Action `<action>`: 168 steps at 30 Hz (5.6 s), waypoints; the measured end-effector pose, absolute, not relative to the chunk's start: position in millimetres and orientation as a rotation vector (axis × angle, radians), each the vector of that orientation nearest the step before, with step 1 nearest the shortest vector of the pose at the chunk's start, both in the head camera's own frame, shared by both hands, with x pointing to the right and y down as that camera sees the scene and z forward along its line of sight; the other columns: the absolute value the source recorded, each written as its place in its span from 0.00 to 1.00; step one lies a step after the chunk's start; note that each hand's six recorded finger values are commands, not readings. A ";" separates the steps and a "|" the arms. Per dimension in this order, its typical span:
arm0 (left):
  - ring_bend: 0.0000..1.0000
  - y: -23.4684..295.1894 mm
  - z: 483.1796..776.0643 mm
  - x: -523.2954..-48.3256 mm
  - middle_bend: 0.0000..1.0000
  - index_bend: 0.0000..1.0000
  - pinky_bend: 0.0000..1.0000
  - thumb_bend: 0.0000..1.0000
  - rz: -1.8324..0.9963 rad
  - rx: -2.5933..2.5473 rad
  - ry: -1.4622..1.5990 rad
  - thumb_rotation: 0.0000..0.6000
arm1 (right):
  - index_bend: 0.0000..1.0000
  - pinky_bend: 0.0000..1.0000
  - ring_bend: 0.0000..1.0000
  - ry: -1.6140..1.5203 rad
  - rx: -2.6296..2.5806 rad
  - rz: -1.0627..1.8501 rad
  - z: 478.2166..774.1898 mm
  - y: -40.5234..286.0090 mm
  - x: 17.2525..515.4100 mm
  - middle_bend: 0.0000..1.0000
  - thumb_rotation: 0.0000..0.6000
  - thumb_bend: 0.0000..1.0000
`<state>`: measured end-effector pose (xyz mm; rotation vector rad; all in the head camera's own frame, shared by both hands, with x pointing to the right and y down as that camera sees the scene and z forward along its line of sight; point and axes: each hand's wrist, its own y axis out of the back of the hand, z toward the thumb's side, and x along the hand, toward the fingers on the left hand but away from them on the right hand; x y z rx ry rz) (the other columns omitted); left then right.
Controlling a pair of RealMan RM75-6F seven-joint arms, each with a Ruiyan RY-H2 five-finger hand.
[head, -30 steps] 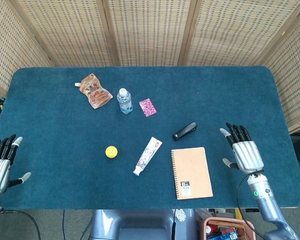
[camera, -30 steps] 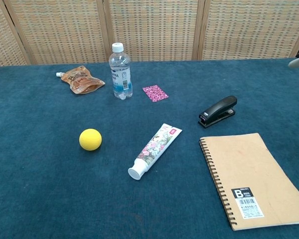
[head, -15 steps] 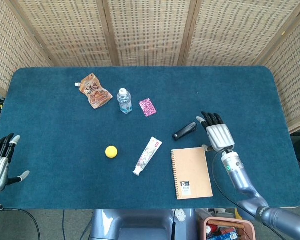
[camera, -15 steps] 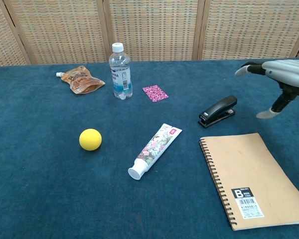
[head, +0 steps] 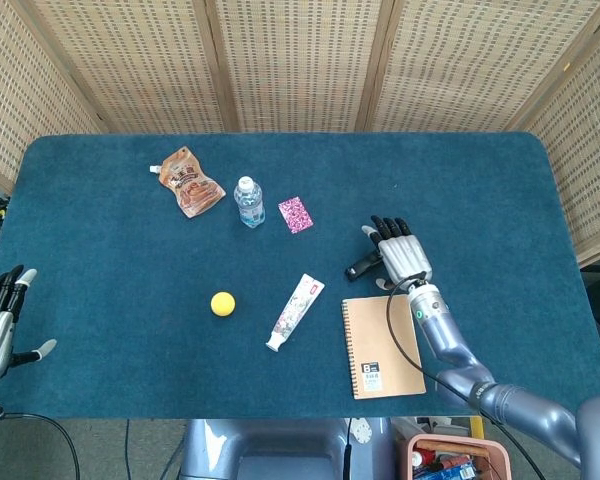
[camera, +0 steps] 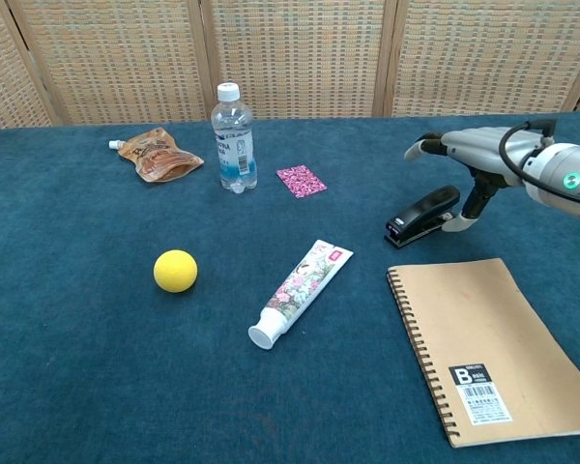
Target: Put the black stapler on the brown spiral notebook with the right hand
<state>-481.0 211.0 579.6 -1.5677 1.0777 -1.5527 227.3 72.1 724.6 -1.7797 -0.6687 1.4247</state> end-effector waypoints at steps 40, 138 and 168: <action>0.00 210.9 585.5 -483.2 0.00 0.00 0.00 0.16 -1.576 -1.575 1.073 1.00 | 0.73 0.61 0.47 -0.633 -1.749 1.413 754.4 73.6 215.1 0.63 1.00 0.17; 0.00 217.3 566.9 -463.9 0.00 0.00 0.00 0.16 -1.449 -1.648 1.090 1.00 | 0.61 0.30 0.18 0.221 -1.346 1.134 668.4 182.5 152.5 0.32 1.00 0.16; 0.00 216.8 562.1 -464.8 0.00 0.00 0.00 0.16 -1.433 -1.658 1.109 1.00 | 0.28 0.02 0.00 0.292 -1.177 1.261 671.7 182.7 171.8 0.00 1.00 0.05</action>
